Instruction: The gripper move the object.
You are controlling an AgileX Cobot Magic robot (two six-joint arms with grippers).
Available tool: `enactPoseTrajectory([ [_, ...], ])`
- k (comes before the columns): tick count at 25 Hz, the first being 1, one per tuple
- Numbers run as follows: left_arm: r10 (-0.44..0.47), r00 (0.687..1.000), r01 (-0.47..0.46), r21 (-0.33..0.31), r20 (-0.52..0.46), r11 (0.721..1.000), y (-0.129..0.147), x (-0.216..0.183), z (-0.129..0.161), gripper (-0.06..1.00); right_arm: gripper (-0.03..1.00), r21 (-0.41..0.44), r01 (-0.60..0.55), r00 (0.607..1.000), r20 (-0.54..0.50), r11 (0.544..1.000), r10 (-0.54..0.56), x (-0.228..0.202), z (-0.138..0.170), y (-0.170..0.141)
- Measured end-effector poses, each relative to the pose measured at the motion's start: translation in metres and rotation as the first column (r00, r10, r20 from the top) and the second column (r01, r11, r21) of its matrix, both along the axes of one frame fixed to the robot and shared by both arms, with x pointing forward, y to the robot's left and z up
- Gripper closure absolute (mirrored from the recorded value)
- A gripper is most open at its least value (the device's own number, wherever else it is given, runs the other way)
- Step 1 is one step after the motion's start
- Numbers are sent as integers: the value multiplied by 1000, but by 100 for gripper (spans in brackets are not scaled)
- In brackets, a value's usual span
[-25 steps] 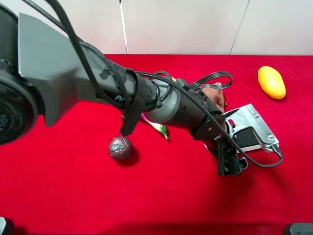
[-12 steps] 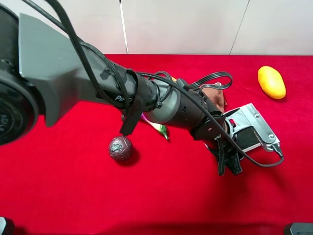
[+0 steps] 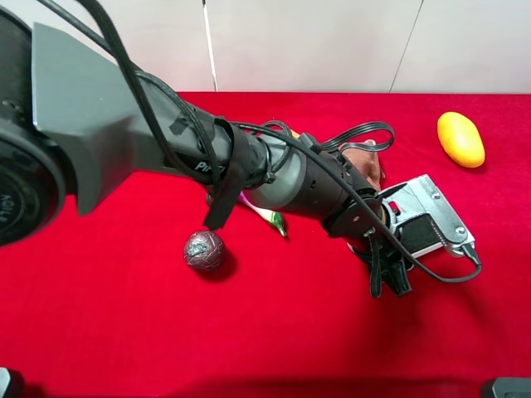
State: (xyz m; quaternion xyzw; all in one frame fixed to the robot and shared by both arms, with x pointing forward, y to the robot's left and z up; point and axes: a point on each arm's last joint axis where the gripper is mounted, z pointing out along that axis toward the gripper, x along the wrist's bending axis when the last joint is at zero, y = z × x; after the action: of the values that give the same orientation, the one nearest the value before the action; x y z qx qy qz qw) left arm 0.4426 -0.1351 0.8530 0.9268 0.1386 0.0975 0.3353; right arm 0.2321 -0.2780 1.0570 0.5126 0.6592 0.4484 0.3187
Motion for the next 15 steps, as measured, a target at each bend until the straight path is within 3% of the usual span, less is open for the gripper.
enactPoseTrajectory([
  [9, -18, 1000, 18, 3, 20, 1000, 0, 0, 3, 32, 34, 0, -1, 1000, -1, 1000, 1, 0, 0, 0],
  [15, -44, 997, 44, -6, 59, 999, 0, 1, 25, 32, 34, 0, -1, 1000, -1, 1000, 1, 0, 0, 0],
])
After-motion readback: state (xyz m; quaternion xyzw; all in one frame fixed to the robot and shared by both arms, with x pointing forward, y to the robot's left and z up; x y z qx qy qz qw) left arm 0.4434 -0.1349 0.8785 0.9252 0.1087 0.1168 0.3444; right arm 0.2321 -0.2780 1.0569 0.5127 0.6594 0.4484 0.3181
